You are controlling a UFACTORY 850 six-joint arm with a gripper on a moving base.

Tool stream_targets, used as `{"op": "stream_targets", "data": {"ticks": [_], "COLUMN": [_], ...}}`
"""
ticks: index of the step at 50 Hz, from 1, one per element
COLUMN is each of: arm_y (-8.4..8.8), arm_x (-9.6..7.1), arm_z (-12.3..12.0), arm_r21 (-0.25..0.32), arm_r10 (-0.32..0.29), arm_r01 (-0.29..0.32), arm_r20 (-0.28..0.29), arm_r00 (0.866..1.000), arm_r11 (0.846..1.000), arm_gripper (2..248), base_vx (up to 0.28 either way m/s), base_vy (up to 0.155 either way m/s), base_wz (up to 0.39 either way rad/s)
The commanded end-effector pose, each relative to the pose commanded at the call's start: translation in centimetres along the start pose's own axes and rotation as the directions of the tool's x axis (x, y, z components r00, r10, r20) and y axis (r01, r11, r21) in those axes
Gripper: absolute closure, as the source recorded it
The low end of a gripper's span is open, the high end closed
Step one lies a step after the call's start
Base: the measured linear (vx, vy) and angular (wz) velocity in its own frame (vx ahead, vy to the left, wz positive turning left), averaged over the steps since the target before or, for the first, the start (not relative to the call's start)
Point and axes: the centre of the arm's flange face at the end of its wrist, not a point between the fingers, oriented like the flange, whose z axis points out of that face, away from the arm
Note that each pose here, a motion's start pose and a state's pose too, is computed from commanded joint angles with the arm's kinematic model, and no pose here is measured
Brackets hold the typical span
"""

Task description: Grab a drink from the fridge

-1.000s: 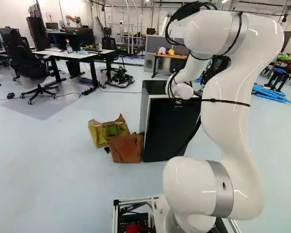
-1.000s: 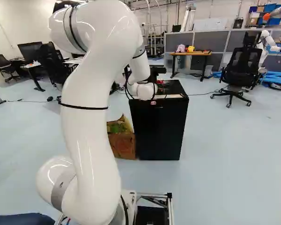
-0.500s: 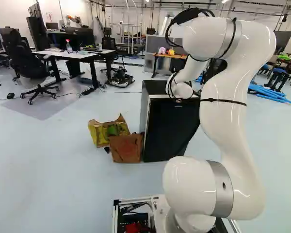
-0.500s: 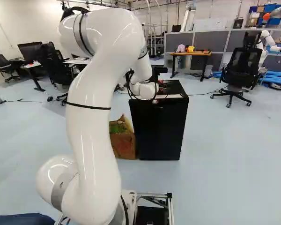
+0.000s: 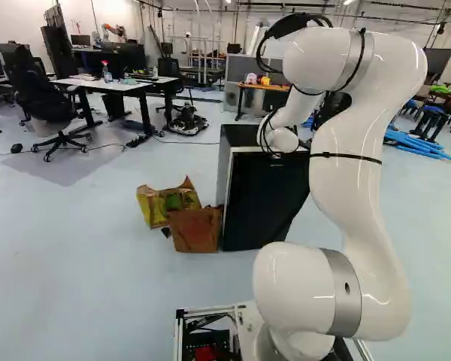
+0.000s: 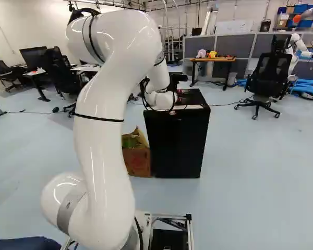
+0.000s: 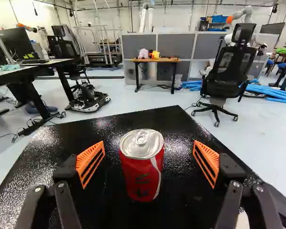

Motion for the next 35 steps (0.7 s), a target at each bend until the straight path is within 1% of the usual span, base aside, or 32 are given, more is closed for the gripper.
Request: {"op": "stream_targets", "data": {"ticks": [31,32,35], "arm_y": [0.00,0.00,0.00], "arm_x": [0.00,0.00,0.00], "arm_z": [0.00,0.00,0.00], "arm_r21": [0.000,0.000,0.000], "arm_r10": [0.000,0.000,0.000], "arm_r01": [0.000,0.000,0.000], "arm_r20": [0.000,0.000,0.000], "arm_r00": [1.000,1.000,1.000], "arm_r11": [1.000,1.000,1.000], "arm_gripper": [3,21,21], "base_vx": [0.000,0.000,0.000], "base_vy": [0.000,0.000,0.000], "base_wz": [0.000,0.000,0.000]}}
